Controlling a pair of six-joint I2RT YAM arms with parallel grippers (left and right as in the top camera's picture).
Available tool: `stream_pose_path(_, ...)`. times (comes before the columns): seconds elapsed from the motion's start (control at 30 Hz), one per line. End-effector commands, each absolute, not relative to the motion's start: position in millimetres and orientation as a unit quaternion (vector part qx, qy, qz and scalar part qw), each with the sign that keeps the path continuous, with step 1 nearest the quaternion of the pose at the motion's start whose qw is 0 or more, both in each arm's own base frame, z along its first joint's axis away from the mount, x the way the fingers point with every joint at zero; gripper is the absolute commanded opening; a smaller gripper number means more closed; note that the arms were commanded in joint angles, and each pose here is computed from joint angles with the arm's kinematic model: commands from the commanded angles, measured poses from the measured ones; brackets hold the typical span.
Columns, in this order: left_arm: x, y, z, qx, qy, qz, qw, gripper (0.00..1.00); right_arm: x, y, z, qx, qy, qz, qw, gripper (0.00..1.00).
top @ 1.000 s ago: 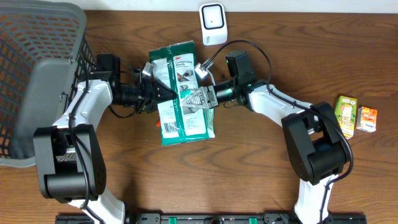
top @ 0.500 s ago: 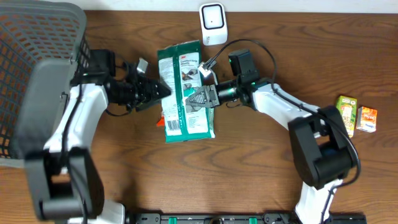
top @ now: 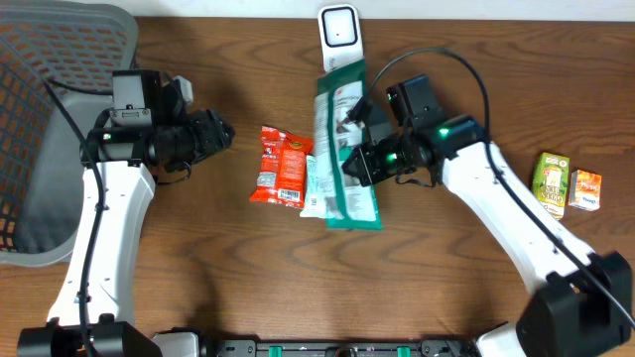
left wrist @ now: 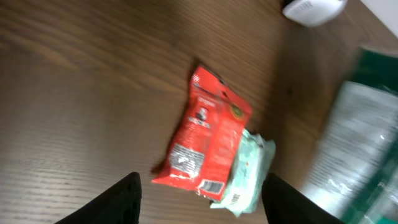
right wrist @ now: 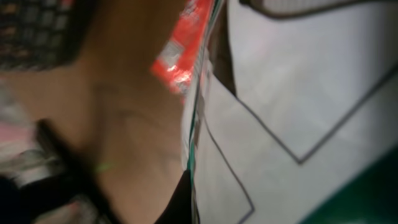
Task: Scan the item barcode
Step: 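Release the left gripper and carry the glove pack toward the scanner, then hold the glove pack against the scanner with the right gripper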
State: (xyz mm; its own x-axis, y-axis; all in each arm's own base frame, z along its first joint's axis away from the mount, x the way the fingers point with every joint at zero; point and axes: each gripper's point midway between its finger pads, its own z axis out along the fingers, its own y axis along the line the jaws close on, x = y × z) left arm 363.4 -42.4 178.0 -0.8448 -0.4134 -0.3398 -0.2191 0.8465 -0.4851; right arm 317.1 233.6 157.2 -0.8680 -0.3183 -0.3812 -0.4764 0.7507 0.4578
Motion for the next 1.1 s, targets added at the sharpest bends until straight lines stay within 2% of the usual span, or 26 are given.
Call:
stream_pose_path(0.0,367.1,-25.7,177.1,-0.203,0.934,-0.179,0.231,0.64,342.5,204.6,196.6,-0.244,0.934,0.143,0.219,0.01)
stream_pose_path(0.3,363.6,0.2,169.8,-0.226,0.939,-0.105,0.237,0.65,361.2,192.1,260.5,-0.330,0.907,0.002,0.261,0.01)
stream_pose_path(0.37,363.5,1.7,169.7,-0.227,0.939,-0.100,0.238,0.73,367.8,197.6,266.1,-0.364,0.887,-0.040,0.280,0.01)
stream_pose_path(0.47,363.5,1.7,169.6,-0.227,0.939,-0.100,0.238,0.73,375.0,205.5,268.7,-0.423,0.849,-0.117,0.294,0.01)
stream_pose_path(0.57,363.5,1.7,169.7,-0.227,0.939,-0.100,0.238,0.80,377.3,222.0,266.5,-0.502,0.796,-0.171,0.292,0.01)
stream_pose_path(0.67,363.5,1.7,169.7,-0.227,0.939,-0.100,0.238,0.80,377.4,239.4,263.4,-0.542,0.767,-0.177,0.295,0.01)
stream_pose_path(1.07,363.5,1.7,169.7,-0.227,0.939,-0.100,0.238,0.80,377.7,250.5,263.0,-0.562,0.747,-0.188,0.300,0.01)
